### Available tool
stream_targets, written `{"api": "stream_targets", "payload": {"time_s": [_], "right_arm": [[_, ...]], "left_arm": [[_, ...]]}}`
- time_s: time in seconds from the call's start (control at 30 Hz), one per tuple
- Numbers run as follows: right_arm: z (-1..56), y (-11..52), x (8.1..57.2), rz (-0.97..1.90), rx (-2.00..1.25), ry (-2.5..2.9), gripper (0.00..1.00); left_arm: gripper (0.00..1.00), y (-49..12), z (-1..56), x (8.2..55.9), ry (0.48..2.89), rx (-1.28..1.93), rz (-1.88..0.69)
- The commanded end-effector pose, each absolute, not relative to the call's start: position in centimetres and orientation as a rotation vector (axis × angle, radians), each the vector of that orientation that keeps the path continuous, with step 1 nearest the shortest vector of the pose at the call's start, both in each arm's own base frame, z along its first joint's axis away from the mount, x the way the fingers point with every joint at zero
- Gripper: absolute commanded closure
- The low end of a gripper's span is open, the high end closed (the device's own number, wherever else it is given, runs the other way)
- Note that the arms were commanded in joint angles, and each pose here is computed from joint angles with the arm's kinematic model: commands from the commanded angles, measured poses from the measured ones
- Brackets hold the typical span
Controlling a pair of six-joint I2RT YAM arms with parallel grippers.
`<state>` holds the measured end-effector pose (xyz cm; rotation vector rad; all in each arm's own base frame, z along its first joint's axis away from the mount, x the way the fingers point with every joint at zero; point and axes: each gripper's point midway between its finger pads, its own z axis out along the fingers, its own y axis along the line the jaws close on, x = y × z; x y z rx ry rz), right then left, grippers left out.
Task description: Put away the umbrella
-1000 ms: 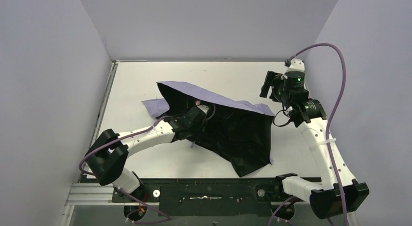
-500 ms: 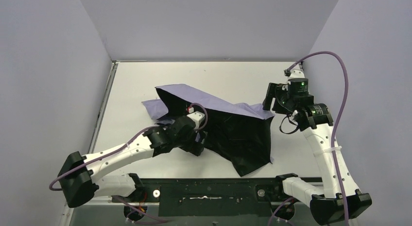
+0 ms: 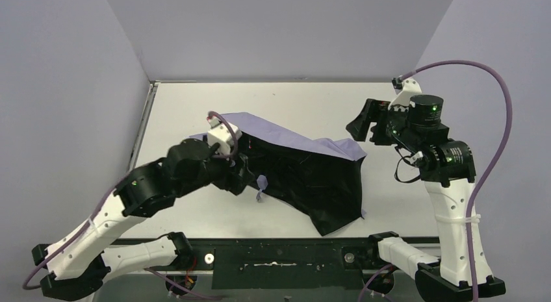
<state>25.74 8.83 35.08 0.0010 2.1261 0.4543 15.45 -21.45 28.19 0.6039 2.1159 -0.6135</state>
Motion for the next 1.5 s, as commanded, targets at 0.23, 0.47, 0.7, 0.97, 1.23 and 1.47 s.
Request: {"api": "stream_targets", "payload": {"time_s": [0.23,0.47,0.7,0.97,1.23,1.47], "right_arm": [[31.3,12.8,24.7,0.725,-0.063,2.298,0.29],[27.9,14.1,24.8,0.744,-0.125,2.401,0.33],[25.8,15.7,24.3,0.769,-0.161,2.444,0.36],[24.1,17.0,23.9,0.783,-0.167,2.465,0.45],[22.7,18.3,23.9,0.842,-0.152,2.472,0.47],[20.6,18.9,24.4,0.847,-0.139,2.492,0.50]], "left_arm": [[0.12,-13.3,36.0,25.6,2.042,0.231,-0.325],[0.12,-11.5,34.2,31.4,2.119,0.208,-0.235],[0.12,-10.2,33.2,35.9,2.150,0.177,-0.281],[0.17,-12.7,32.6,38.1,2.160,0.274,-0.436],[0.27,-14.0,26.6,35.7,2.271,0.268,-0.554],[0.34,-14.9,22.3,34.4,2.337,0.259,-0.595]]}}
